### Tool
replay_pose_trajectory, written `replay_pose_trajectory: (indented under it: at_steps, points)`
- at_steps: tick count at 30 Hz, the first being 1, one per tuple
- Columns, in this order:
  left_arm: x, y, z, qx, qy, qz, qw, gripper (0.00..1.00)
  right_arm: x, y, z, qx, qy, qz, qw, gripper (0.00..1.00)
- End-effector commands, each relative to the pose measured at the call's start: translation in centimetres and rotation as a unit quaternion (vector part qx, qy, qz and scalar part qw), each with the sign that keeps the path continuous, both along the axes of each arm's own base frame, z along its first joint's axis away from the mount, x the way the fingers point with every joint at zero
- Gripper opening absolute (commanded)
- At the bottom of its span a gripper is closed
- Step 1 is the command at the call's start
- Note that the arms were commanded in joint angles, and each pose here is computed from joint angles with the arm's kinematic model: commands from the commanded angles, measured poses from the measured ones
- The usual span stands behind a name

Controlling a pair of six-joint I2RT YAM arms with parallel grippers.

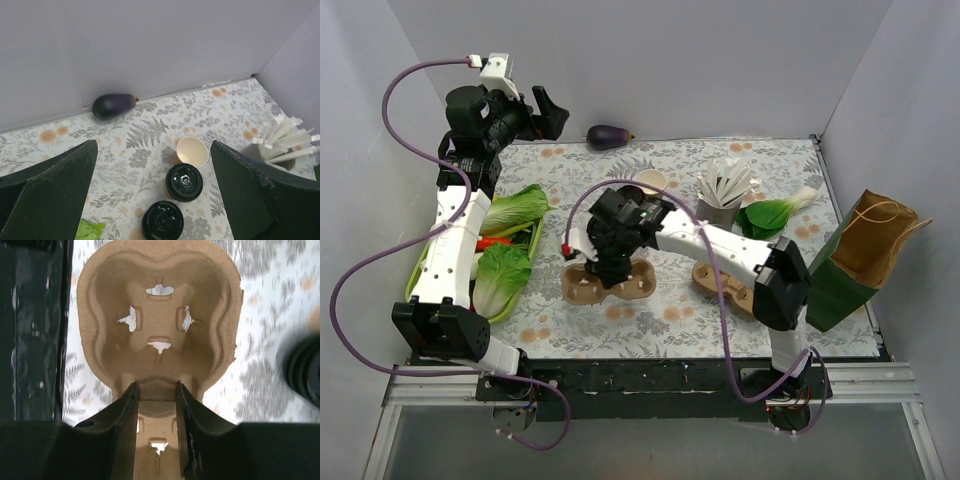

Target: Pack the takeout coffee

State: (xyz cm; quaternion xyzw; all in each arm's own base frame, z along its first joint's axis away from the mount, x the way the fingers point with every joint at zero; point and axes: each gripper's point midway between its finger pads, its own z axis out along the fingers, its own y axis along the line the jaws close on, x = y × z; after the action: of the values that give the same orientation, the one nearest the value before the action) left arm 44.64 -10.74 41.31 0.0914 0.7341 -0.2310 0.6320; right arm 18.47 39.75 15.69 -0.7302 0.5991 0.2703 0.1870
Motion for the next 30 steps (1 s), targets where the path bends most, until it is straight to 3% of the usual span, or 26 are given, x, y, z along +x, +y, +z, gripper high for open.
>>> replay_pose_trajectory:
  at_steps: [1, 11, 12, 13, 15, 16, 18, 19, 22, 24, 26, 27, 30]
  points:
    - [-0.3, 2.8, 3.8, 0.017, -0.051, 0.072, 0.996, 0.98, -2.4, 7.1, 0.9, 0.04, 0.0, -0.004, 0.999, 0.01]
    - [-1.6, 2.9, 4.0, 0.025, -0.061, 0.07, 0.995, 0.98, -6.8, 9.4, -5.0, -0.018, 0.085, -0.027, 0.996, 0.03]
    - [-1.7, 2.9, 4.0, 0.024, -0.06, 0.068, 0.996, 0.98, -7.4, 9.6, -5.8, -0.026, 0.089, -0.021, 0.995, 0.07]
    - [-1.8, 2.7, 3.8, 0.023, -0.058, 0.065, 0.996, 0.98, -7.9, 9.6, -6.1, -0.03, 0.095, -0.016, 0.995, 0.25]
    - [-2.1, 2.5, 3.7, 0.021, -0.056, 0.058, 0.997, 0.98, -8.5, 9.7, -6.7, -0.036, 0.099, -0.01, 0.994, 0.39]
    - [-2.1, 2.3, 3.7, 0.019, -0.056, 0.055, 0.997, 0.98, -8.7, 9.8, -6.6, -0.034, 0.103, -0.005, 0.994, 0.5]
    - [-2.4, 2.1, 3.7, 0.015, -0.053, 0.046, 0.997, 0.98, -8.8, 9.6, -5.7, -0.026, 0.098, 0.003, 0.995, 0.55]
    - [-2.5, 1.9, 3.7, 0.013, -0.053, 0.042, 0.998, 0.98, -8.7, 9.2, -5.3, -0.026, 0.089, 0.006, 0.996, 0.65]
    - [-3.0, 1.3, 4.1, 0.006, -0.056, 0.022, 0.998, 0.98, -8.4, 7.3, -3.0, -0.013, 0.063, 0.026, 0.998, 0.73]
    - [-3.6, 0.8, 4.4, 0.006, -0.059, 0.006, 0.998, 0.98, -7.6, 5.1, -0.5, 0.0, 0.059, 0.019, 0.998, 0.76]
    - [-4.0, 0.4, 4.3, 0.01, -0.062, -0.006, 0.998, 0.98, -5.9, 1.7, -0.9, -0.019, 0.064, -0.015, 0.998, 0.75]
    - [-4.4, 0.2, 4.5, 0.015, -0.067, -0.018, 0.997, 0.98, -5.3, 0.1, 0.9, -0.005, 0.051, -0.03, 0.998, 0.74]
    - [-4.9, -0.3, 3.6, 0.02, -0.06, -0.037, 0.997, 0.98, -4.4, -6.8, -0.3, -0.049, 0.051, -0.066, 0.995, 0.67]
